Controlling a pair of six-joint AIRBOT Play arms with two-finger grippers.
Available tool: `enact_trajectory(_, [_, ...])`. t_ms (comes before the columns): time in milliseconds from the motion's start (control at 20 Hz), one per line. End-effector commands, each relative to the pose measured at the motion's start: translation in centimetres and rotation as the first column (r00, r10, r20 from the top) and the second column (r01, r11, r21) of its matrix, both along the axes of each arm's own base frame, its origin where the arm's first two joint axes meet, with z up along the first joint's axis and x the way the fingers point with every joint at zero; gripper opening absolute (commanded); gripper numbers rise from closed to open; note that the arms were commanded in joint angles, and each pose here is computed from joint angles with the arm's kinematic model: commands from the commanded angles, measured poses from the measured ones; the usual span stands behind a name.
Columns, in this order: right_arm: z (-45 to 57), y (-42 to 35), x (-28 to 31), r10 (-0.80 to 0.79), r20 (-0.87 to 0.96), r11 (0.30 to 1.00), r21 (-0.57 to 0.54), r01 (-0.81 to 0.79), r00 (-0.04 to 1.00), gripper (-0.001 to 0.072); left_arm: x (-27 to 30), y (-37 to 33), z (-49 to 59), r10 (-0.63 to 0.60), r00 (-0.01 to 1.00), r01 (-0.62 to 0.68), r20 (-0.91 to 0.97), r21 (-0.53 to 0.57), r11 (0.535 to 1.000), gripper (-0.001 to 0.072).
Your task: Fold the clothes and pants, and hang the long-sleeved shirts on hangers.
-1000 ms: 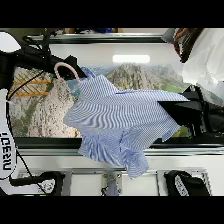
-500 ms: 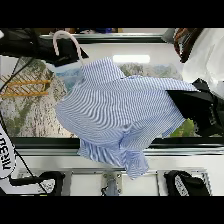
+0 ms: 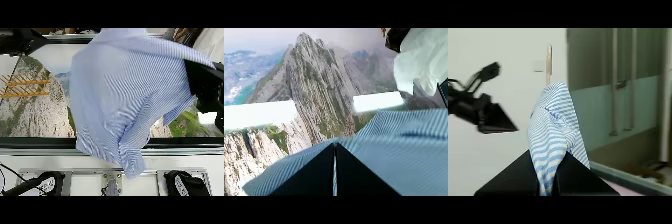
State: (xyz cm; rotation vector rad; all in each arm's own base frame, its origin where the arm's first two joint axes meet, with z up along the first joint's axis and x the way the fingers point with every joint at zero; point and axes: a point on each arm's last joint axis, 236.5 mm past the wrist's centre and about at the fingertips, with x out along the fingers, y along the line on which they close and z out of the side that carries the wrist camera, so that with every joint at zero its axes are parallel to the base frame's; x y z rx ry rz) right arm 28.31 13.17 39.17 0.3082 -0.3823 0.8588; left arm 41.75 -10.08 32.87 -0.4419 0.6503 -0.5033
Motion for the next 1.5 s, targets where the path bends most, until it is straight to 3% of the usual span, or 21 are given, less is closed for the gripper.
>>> enact_trajectory(0, [0.0, -5.2, 4.1, -0.358, 0.057, 0.93, -0.072, 0.362, 0.932, 0.0016, -1.0, 1.2, 1.6, 0.047, 0.996, -0.047, 0.078, 0.006, 0.999, 0.0021])
enact_trajectory(150, [0.1, -10.3, 5.2, -0.623, 0.111, 0.761, -0.145, 0.633, 0.774, 0.0016, -1.8, 0.8, 1.6, 0.039, 0.996, -0.04, 0.082, 0.009, 0.999, 0.0021])
enact_trajectory(350, [0.7, -18.8, 2.3, -0.892, 0.191, 0.361, -0.244, 0.9, 0.409, 0.0016, -2.0, 0.8, -0.1, 0.038, 0.998, -0.039, 0.04, 0.005, 0.999, 0.0021])
enact_trajectory(600, [2.9, -26.2, -5.0, -0.931, 0.363, -0.153, -0.313, 0.937, -0.031, 0.0016, -1.7, 0.8, -2.3, 0.028, 1.0, -0.028, -0.001, 0.014, 1.0, 0.0021])
enact_trajectory(700, [4.6, -28.5, -8.2, -0.927, 0.33, -0.267, -0.254, 0.93, -0.176, 0.0016, -1.6, 0.8, -3.1, 0.027, 0.999, -0.027, -0.02, 0.013, 1.0, 0.0021])
enact_trajectory(850, [7.8, -29.7, -10.6, -0.907, 0.309, -0.348, -0.163, 0.923, -0.288, 0.0016, -1.6, 0.8, -3.9, 0.025, 0.999, -0.025, -0.039, 0.014, 1.0, 0.0021])
enact_trajectory(1150, [13.4, -31.9, -9.2, -0.868, 0.31, -0.436, -0.103, 0.894, -0.388, 0.0016, -1.8, 0.7, -4.7, 0.012, 0.998, -0.011, -0.056, 0.022, 1.0, 0.0021])
enact_trajectory(1450, [17.8, -37.3, -7.4, -0.886, 0.261, -0.402, -0.027, 0.915, -0.382, 0.0016, -2.6, 0.4, -5.3, -0.017, 0.996, 0.02, -0.09, 0.034, 0.999, 0.0021])
